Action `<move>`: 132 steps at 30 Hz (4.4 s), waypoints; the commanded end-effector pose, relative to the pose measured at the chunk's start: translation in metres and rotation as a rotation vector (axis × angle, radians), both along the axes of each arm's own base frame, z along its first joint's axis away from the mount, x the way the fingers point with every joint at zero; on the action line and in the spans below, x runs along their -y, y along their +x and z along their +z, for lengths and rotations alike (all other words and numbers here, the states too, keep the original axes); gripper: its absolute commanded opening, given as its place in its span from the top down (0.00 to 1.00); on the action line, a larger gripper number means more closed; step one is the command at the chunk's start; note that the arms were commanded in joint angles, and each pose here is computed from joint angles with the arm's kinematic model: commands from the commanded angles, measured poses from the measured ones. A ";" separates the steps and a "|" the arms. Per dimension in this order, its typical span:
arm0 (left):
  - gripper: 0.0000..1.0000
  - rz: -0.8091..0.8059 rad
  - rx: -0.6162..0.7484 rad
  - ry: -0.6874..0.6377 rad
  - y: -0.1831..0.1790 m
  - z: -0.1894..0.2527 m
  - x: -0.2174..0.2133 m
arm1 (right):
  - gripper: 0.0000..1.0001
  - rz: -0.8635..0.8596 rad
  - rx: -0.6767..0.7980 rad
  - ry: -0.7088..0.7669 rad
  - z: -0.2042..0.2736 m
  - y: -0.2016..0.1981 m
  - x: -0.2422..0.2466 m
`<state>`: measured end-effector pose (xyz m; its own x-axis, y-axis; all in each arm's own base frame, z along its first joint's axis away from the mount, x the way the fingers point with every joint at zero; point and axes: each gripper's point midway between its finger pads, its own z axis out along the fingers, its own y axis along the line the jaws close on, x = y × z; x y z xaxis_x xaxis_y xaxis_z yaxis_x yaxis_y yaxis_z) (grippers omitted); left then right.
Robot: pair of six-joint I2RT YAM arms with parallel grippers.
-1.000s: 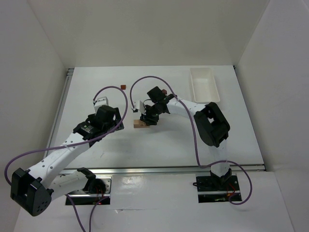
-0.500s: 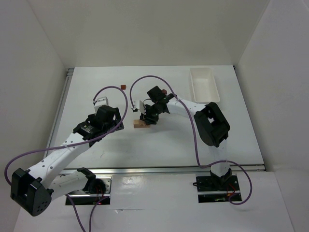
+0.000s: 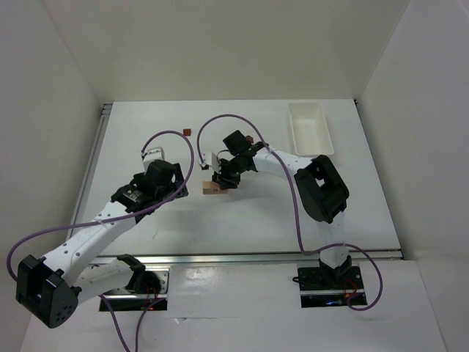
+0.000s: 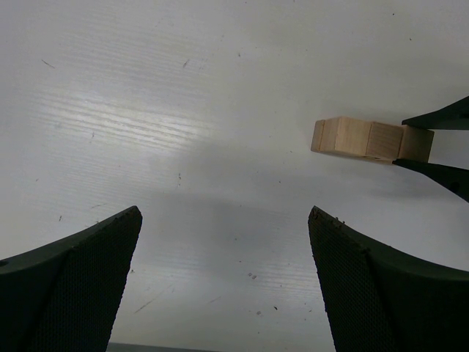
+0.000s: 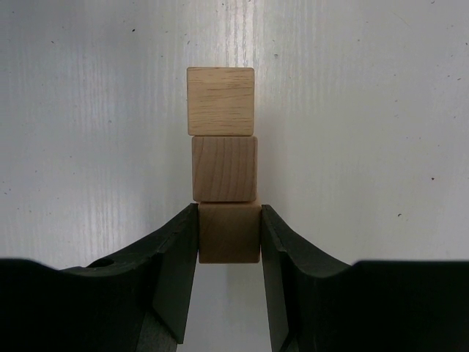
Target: Build the wood block tower
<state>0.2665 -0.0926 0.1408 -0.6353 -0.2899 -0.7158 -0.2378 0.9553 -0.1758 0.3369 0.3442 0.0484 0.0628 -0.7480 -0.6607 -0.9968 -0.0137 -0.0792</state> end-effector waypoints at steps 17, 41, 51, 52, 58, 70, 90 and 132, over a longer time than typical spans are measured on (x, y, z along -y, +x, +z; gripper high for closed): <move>0.00 -0.014 0.006 -0.004 0.001 0.000 0.003 | 0.56 0.036 0.004 0.038 0.012 -0.002 -0.014; 0.00 -0.020 0.013 -0.001 0.002 0.001 0.003 | 0.26 0.029 0.040 0.031 0.026 0.002 -0.011; 0.00 -0.033 0.042 -0.018 0.008 0.011 0.008 | 0.14 -0.004 0.139 0.057 0.060 0.014 0.009; 0.00 -0.033 0.054 -0.024 0.010 0.016 0.009 | 0.10 0.001 0.136 0.064 0.062 0.011 0.010; 0.00 -0.054 0.082 -0.047 0.019 0.029 0.018 | 0.00 -0.055 0.165 0.091 0.077 0.030 0.036; 0.00 -0.054 0.141 -0.078 0.031 0.056 0.024 | 0.00 -0.265 0.267 0.163 0.095 0.095 0.138; 0.00 -0.066 0.107 -0.011 0.053 0.054 0.031 | 0.00 -0.401 0.278 0.093 0.029 0.144 0.186; 0.00 -0.033 0.133 -0.115 0.017 0.050 0.020 | 0.80 -0.087 0.222 0.180 0.101 0.064 0.083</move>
